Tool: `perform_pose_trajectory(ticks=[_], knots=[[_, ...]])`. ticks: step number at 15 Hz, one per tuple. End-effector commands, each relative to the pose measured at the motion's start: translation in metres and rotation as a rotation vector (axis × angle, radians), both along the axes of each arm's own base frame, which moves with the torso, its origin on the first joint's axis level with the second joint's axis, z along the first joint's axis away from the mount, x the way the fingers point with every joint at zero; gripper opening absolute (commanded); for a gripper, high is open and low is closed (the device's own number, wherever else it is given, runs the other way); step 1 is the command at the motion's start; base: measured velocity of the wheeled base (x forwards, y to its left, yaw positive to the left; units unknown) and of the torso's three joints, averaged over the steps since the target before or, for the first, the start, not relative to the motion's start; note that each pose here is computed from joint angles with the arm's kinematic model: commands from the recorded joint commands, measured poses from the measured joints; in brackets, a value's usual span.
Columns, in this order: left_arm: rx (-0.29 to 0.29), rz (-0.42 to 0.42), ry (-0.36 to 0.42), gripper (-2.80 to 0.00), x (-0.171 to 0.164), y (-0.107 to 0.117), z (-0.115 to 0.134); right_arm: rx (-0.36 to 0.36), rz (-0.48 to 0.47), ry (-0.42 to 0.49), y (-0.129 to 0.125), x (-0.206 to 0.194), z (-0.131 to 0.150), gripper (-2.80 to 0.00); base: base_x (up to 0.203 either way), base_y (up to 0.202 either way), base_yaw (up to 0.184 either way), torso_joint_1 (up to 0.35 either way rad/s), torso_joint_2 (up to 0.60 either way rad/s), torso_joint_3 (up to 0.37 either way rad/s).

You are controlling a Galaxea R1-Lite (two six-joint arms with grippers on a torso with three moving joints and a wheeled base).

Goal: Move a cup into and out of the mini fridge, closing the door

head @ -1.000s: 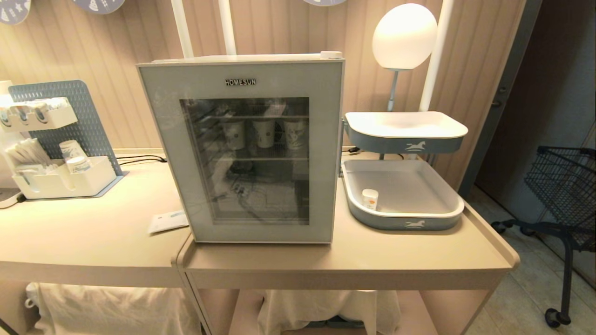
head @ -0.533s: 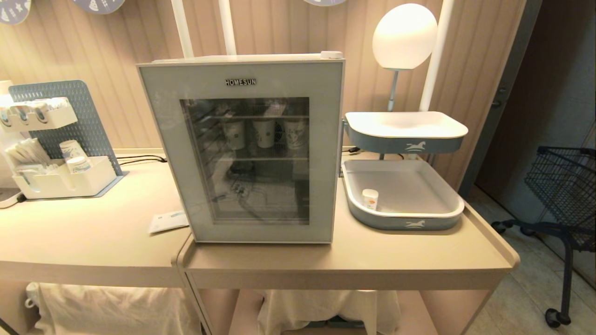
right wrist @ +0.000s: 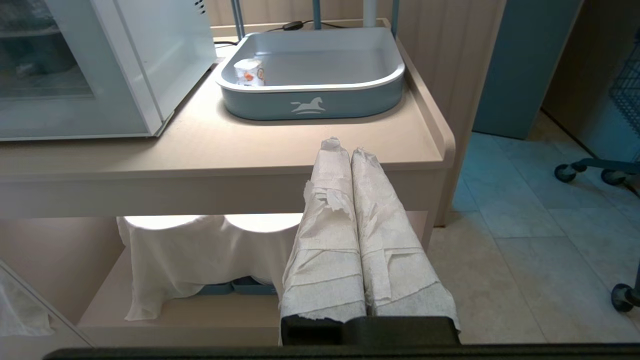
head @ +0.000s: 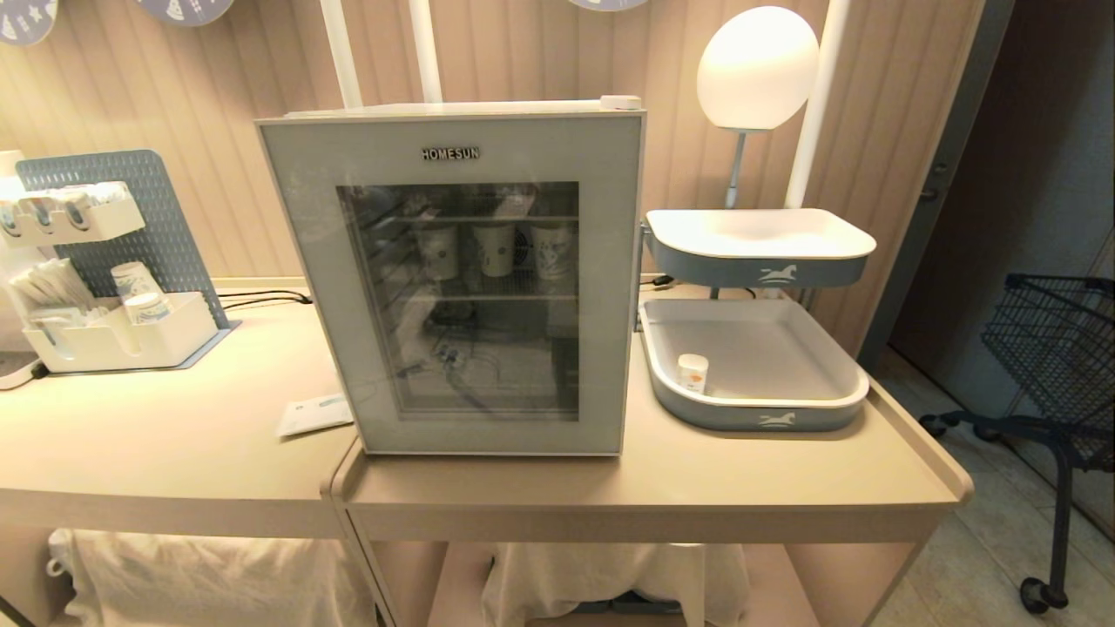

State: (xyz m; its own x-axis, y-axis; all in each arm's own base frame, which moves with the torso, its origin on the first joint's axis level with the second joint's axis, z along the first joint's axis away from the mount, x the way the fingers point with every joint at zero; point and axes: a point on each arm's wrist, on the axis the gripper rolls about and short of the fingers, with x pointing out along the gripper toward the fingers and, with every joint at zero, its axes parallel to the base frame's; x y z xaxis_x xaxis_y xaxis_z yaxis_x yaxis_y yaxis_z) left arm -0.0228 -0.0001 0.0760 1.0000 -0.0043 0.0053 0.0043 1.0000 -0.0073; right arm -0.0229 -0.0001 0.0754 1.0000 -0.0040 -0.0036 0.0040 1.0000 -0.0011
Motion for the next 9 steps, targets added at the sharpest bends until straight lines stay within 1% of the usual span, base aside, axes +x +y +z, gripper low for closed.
perform_pose_trajectory(ticks=[1,9], knots=[[0.003,0.001,-0.004,-2.8,-0.0002,0.0,0.0005,0.0,-0.001,-0.001,0.0,0.0001,-0.0003,-2.8,0.0,0.0,0.0,0.0,0.0,0.0],[0.004,0.001,-0.004,-2.8,-0.0002,0.0,0.0005,0.0,-0.001,0.0,0.0,0.0002,-0.0001,-2.8,0.0,0.0,0.0,0.0,0.0,0.0]])
